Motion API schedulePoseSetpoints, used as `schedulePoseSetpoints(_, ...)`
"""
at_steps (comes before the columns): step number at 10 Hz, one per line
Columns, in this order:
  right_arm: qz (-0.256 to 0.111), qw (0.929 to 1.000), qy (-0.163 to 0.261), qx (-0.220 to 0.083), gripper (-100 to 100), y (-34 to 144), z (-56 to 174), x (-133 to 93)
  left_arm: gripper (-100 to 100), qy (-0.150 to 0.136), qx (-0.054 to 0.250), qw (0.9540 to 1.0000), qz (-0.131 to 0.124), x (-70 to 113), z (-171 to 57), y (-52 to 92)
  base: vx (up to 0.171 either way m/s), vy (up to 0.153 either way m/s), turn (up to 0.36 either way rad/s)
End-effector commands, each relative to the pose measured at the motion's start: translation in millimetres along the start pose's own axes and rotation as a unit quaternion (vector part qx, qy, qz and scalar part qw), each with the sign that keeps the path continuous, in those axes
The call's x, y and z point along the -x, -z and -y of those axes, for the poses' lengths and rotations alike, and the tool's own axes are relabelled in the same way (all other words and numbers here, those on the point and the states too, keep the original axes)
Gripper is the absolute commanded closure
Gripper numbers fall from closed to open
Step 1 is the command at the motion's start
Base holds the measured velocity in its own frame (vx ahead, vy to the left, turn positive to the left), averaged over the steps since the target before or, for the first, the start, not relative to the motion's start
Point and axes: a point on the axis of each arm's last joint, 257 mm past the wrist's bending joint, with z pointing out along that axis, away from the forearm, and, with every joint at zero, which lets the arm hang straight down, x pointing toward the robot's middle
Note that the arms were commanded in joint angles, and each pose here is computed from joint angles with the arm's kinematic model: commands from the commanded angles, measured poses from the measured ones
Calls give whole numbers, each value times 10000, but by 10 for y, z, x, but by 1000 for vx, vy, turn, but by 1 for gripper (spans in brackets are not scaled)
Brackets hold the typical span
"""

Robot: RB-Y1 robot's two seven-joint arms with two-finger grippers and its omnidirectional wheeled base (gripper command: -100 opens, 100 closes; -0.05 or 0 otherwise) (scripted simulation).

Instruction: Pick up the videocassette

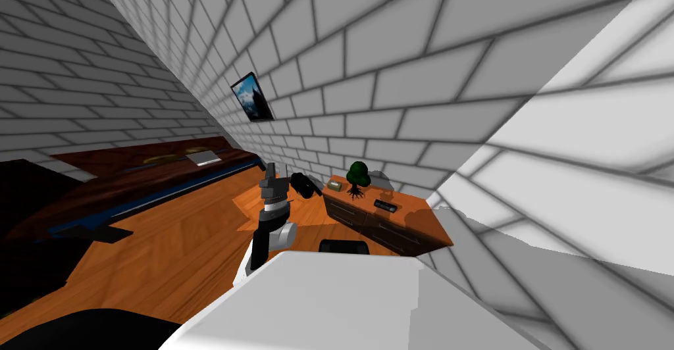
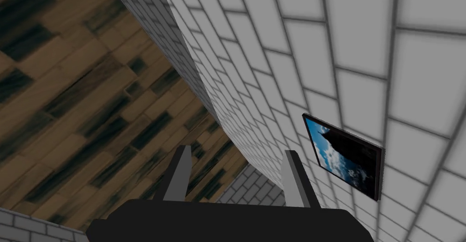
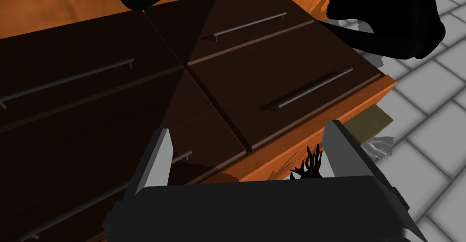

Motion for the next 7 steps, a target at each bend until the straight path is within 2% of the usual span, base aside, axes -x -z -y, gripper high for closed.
schedulePoseSetpoints(1, -212, 9995, 117, -200, -100, 155, 211, -167, 0, 0, 0, 10000, 0, 0, 0, 0, 30, -15, 341)
schedulePoseSetpoints(2, -551, 9968, 336, -462, -100, 363, 501, -385, 0, 0, 0, 10000, 0, 0, 0, 0, 43, -17, 425)
schedulePoseSetpoints(3, -551, 9968, 336, -462, -100, 363, 501, -385, 0, 0, 0, 10000, 0, 0, 0, 0, 31, -26, 287)
schedulePoseSetpoints(4, -829, 9931, 557, -617, -100, 545, 698, -534, 0, -1, 0, 10000, 0, 1, 0, 0, 38, -18, 381)
schedulePoseSetpoints(5, -874, 9921, 555, -704, -100, 590, 776, -568, 0, 0, 0, 10000, 0, 0, 0, 0, 31, -24, 267)
schedulePoseSetpoints(7, -1432, 9790, 988, -1061, -100, 1036, 1220, -809, 0, -1, 0, 10000, 0, 0, 0, 0, 49, -26, 374)
